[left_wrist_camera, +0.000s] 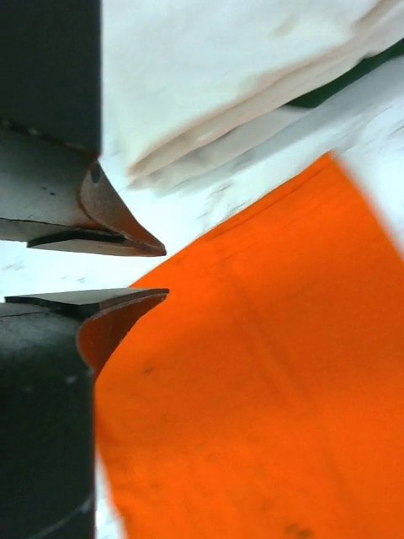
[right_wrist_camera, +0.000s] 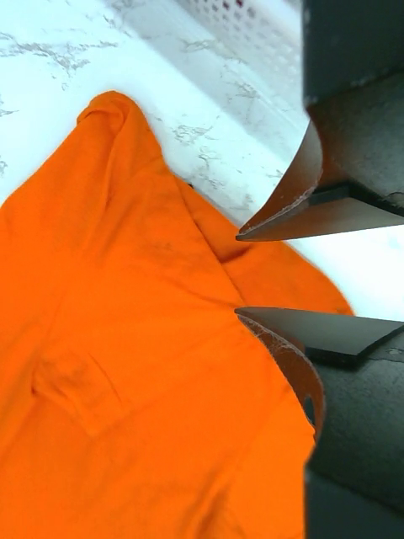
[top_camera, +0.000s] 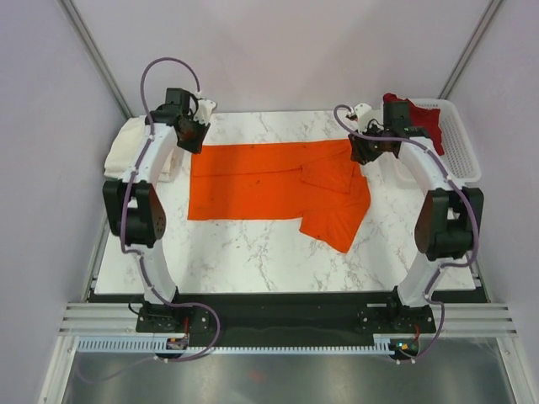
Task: Fold and stack the t-shirts
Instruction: Fold the T-shirt at the center of the board.
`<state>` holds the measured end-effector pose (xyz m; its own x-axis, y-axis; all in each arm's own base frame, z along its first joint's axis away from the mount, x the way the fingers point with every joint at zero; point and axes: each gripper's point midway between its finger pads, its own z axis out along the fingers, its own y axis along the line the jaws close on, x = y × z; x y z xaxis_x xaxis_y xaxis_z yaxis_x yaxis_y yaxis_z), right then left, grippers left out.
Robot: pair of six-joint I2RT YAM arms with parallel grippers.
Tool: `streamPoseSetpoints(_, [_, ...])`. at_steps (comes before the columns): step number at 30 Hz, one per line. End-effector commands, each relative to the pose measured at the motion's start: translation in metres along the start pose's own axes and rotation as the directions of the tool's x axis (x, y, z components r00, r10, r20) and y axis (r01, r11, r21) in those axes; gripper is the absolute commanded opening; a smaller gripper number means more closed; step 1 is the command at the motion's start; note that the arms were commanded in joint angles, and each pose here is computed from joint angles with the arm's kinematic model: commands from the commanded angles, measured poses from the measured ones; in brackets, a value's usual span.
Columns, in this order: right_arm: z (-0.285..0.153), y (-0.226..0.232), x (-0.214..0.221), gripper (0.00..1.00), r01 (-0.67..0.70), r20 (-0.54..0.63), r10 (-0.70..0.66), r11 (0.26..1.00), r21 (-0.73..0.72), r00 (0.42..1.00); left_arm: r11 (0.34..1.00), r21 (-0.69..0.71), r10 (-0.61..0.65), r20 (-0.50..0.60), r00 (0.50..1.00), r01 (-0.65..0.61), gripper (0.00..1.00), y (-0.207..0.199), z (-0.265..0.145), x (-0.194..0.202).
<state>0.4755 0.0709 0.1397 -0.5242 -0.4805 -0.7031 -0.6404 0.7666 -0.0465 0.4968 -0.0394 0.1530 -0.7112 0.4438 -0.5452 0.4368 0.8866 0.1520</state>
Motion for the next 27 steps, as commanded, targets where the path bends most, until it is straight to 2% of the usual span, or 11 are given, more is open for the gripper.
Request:
streamPoseSetpoints(1, [-0.018, 0.031, 0.013, 0.45, 0.1, 0.031, -0.098, 0.993, -0.058, 0.995, 0.998, 0.04, -0.05, -0.008, 0.999, 0.05, 0.29, -0.022, -0.016, 0.039])
streamPoseSetpoints(2, [-0.013, 0.053, 0.042, 0.45, 0.126, -0.022, -0.129, 0.986, -0.107, 0.991, 0.997, 0.046, -0.069, -0.016, 0.998, 0.069, 0.3, -0.027, -0.018, 0.048])
streamPoseSetpoints(4, [-0.026, 0.075, 0.056, 0.44, 0.187, -0.032, -0.192, 0.975, -0.124, 0.981, 0.989, 0.099, -0.104, -0.038, 0.994, 0.107, 0.34, -0.044, -0.026, 0.07])
streamPoseSetpoints(5, [-0.023, 0.101, 0.088, 0.44, 0.226, -0.082, -0.245, 0.955, -0.191, 0.966, 0.984, 0.117, -0.126, -0.047, 0.991, 0.131, 0.35, -0.05, -0.027, 0.077])
streamPoseSetpoints(6, [-0.026, 0.113, 0.099, 0.44, 0.268, -0.092, -0.292, 0.94, -0.211, 0.952, 0.98, 0.135, -0.138, -0.069, 0.988, 0.146, 0.35, -0.059, -0.027, 0.09])
streamPoseSetpoints(7, [-0.037, 0.123, 0.1, 0.44, 0.328, -0.07, -0.348, 0.923, -0.203, 0.935, 0.979, 0.145, -0.14, -0.05, 0.989, 0.146, 0.36, -0.063, -0.034, 0.089])
streamPoseSetpoints(8, [-0.037, 0.146, 0.129, 0.44, 0.358, -0.099, -0.393, 0.897, -0.257, 0.914, 0.979, 0.142, -0.145, -0.037, 0.989, 0.149, 0.36, -0.064, -0.036, 0.09])
streamPoseSetpoints(10, [-0.05, 0.161, 0.136, 0.44, 0.459, -0.047, -0.484, 0.853, -0.251, 0.874, 0.982, 0.12, -0.144, -0.041, 0.989, 0.148, 0.36, -0.064, -0.038, 0.101])
streamPoseSetpoints(13, [-0.057, 0.186, 0.171, 0.45, 0.515, -0.042, -0.548, 0.808, -0.288, 0.836, 0.985, 0.089, -0.144, -0.065, 0.987, 0.149, 0.36, -0.061, -0.034, 0.113])
streamPoseSetpoints(20, [-0.066, 0.195, 0.183, 0.46, 0.541, -0.044, -0.576, 0.789, -0.291, 0.816, 0.983, 0.053, -0.171, -0.098, 0.98, 0.177, 0.41, -0.057, -0.023, 0.138])
streamPoseSetpoints(27, [-0.057, 0.205, 0.18, 0.45, 0.549, -0.019, -0.589, 0.764, -0.339, 0.808, 0.974, 0.04, -0.217, -0.123, 0.968, 0.223, 0.43, -0.051, -0.018, 0.153])
